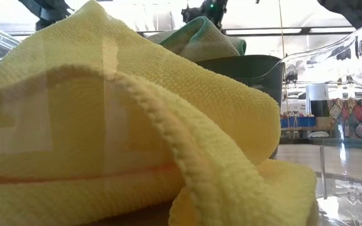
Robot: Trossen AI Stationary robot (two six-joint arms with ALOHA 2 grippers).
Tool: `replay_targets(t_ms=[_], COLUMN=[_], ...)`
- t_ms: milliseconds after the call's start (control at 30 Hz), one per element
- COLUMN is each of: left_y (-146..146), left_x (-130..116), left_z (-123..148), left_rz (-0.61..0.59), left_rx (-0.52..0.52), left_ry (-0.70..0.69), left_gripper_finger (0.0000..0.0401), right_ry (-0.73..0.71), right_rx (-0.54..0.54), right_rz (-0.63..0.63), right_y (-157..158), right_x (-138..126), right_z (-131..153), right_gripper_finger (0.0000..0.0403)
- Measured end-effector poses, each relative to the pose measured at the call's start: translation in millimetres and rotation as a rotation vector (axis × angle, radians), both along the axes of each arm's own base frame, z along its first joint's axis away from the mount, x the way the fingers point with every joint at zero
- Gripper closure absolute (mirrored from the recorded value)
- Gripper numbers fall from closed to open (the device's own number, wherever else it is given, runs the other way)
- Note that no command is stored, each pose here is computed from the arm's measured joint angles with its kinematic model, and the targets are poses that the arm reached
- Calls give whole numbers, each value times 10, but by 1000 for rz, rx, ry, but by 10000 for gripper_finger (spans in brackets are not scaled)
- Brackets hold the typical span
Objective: Sort microfiber towel by color & place in baskets
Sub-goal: Put the green microfiber cloth into the blue bin
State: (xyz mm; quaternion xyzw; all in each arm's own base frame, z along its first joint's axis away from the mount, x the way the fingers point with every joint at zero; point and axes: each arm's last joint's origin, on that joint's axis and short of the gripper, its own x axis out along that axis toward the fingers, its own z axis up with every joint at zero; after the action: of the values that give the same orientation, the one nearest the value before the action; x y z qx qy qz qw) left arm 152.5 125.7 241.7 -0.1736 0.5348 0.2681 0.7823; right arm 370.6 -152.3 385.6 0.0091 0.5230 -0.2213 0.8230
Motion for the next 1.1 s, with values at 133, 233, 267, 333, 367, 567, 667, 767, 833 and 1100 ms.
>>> replay_targets(t_ms=[133,233,267,333,367,567,667,767,833,1100], left_y=[76,116,124,132,135,165,193,222,237,334], left_x=[41,40,40,51,58,114,148,183,202,322], left_z=[-35,-72,-80,-104,-121,-243,-317,-394,-445,-699], left_rz=[64,107,111,112,113,116,108,101,99,94], left_rx=[81,144,149,135,122,44,25,7,-7,-44], left_ry=[45,125,136,142,145,173,203,230,249,300], left_gripper_finger=[326,326,326,326,326,321,307,287,272,237], right_ry=[14,18,21,31,35,40,42,44,44,49], right_rx=[10,16,19,23,25,27,25,25,24,26], right_rz=[-6,-10,-12,-11,-12,-12,-7,-5,-4,-4], right_y=[16,30,34,44,47,51,52,51,52,53], right_x=[-11,-12,-15,-21,-24,-28,-28,-29,-28,-32], right_z=[-8,-12,-14,-18,-20,-22,-23,-23,-23,-25], right_gripper_finger=[310,310,310,310,310,310,310,310,310,310])
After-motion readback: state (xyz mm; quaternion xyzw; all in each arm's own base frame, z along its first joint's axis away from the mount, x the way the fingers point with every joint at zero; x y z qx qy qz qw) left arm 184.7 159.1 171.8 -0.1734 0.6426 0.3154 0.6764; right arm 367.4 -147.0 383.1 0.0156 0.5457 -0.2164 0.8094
